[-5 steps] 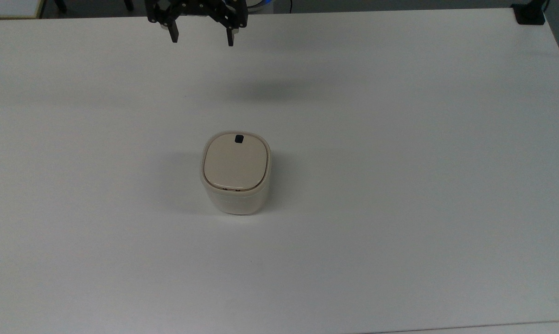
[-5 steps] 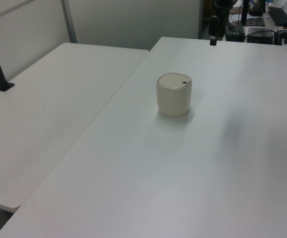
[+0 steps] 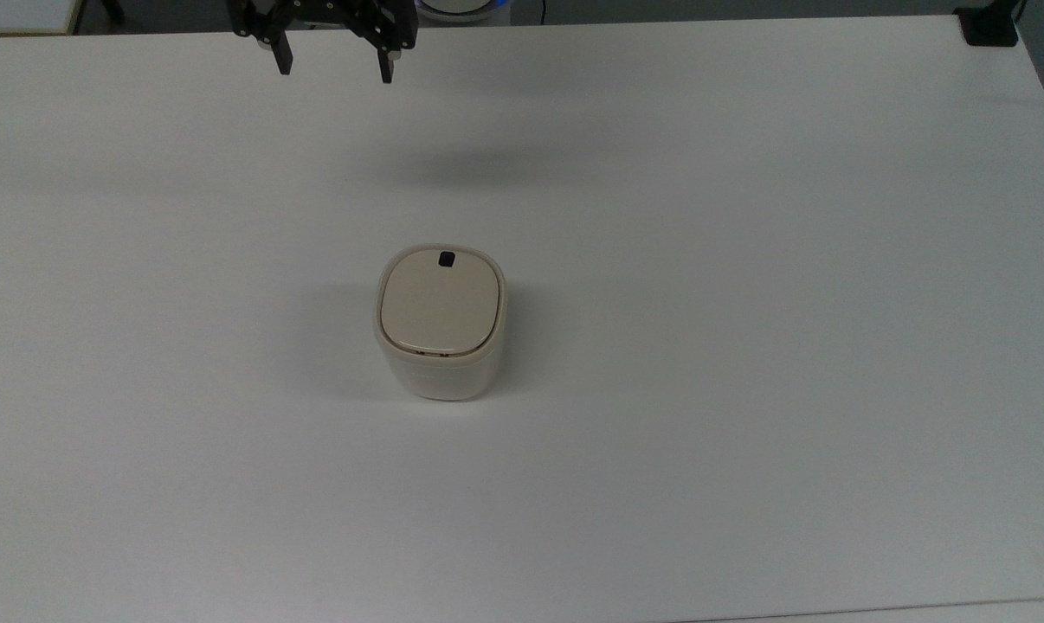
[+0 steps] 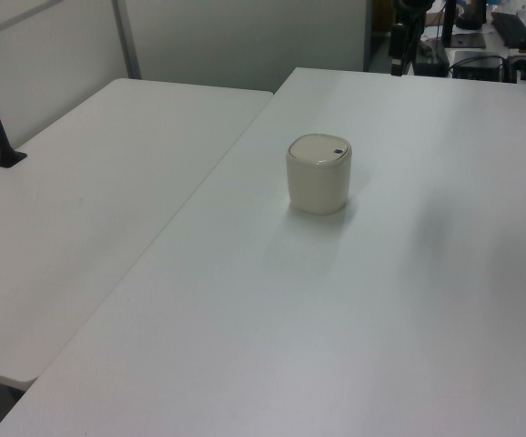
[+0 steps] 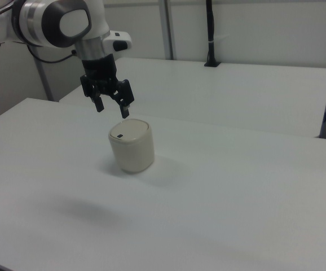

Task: Open the trash bin
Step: 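Move the gripper toward the cream trash bin's lid tab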

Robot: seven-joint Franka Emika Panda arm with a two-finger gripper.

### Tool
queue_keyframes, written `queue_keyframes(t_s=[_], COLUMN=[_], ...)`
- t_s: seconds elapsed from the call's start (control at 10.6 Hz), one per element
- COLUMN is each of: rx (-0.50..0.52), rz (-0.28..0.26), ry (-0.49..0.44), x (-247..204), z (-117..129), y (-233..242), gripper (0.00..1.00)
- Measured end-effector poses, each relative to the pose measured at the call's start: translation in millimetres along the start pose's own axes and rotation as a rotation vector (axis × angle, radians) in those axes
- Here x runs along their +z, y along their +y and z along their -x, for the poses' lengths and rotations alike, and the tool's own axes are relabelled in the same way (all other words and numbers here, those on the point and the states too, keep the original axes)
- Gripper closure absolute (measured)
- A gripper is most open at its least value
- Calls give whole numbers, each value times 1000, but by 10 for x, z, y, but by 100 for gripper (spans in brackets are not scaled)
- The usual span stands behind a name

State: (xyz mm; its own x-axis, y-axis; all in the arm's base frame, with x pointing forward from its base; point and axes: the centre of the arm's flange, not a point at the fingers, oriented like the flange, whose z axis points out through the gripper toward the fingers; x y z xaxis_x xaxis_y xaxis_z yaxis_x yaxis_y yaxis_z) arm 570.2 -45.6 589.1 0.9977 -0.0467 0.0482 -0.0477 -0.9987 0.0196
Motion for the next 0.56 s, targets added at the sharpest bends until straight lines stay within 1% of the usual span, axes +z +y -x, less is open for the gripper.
queue_keyframes(t_s=[0.19,0.28,0.38,0.47,0.56], rx=[-2,-3,-7,-34,-64], rz=[0,0,0,0,-9], ry=[0,0,0,0,0], x=[0,0,0,0,6], z=[0,0,0,0,-3], y=[-2,-2,-2,-4,-15], gripper=[4,10,11,17,34])
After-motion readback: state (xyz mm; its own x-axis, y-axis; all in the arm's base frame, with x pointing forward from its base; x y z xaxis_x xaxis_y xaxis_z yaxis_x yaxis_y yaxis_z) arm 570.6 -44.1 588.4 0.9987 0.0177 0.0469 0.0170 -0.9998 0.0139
